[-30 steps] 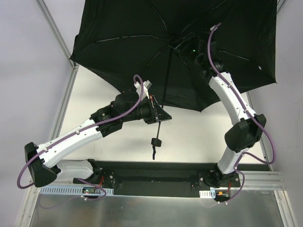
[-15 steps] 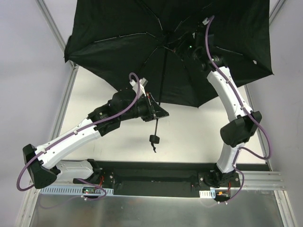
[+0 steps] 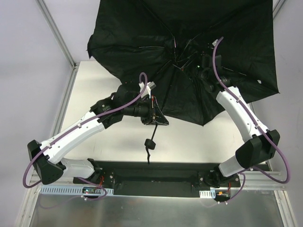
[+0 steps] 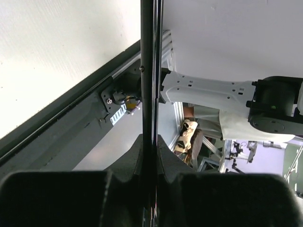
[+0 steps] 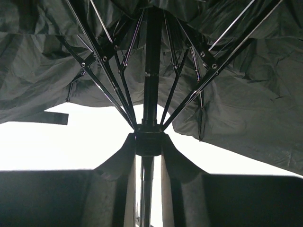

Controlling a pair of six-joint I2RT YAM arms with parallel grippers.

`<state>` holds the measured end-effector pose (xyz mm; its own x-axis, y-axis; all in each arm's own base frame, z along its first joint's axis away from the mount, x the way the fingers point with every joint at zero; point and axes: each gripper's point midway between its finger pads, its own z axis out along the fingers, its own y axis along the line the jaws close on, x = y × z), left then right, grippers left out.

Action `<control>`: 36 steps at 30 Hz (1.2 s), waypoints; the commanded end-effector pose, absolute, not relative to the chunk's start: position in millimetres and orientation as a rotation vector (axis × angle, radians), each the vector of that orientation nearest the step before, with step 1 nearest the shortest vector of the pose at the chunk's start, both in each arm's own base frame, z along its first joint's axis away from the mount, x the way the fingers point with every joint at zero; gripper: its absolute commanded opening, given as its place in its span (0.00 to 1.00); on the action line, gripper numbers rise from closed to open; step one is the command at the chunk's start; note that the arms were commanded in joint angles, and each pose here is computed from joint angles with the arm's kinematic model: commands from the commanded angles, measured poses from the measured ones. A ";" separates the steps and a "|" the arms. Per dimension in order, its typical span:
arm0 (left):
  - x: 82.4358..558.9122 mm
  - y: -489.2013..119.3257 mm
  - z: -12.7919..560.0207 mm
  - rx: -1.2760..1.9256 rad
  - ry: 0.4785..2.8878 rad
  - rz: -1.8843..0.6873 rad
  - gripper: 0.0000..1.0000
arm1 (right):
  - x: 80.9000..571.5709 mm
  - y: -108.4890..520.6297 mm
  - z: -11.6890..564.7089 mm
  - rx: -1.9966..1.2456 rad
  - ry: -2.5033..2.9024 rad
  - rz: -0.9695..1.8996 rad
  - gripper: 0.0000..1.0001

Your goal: Put away the umbrella

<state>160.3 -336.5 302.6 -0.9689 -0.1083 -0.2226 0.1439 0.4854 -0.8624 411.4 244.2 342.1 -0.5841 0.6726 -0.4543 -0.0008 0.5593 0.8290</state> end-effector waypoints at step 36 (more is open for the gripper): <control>262.0 -315.7 334.6 -0.069 2.270 -1.345 0.00 | 309.1 279.5 371.2 0.212 2.173 1.243 0.00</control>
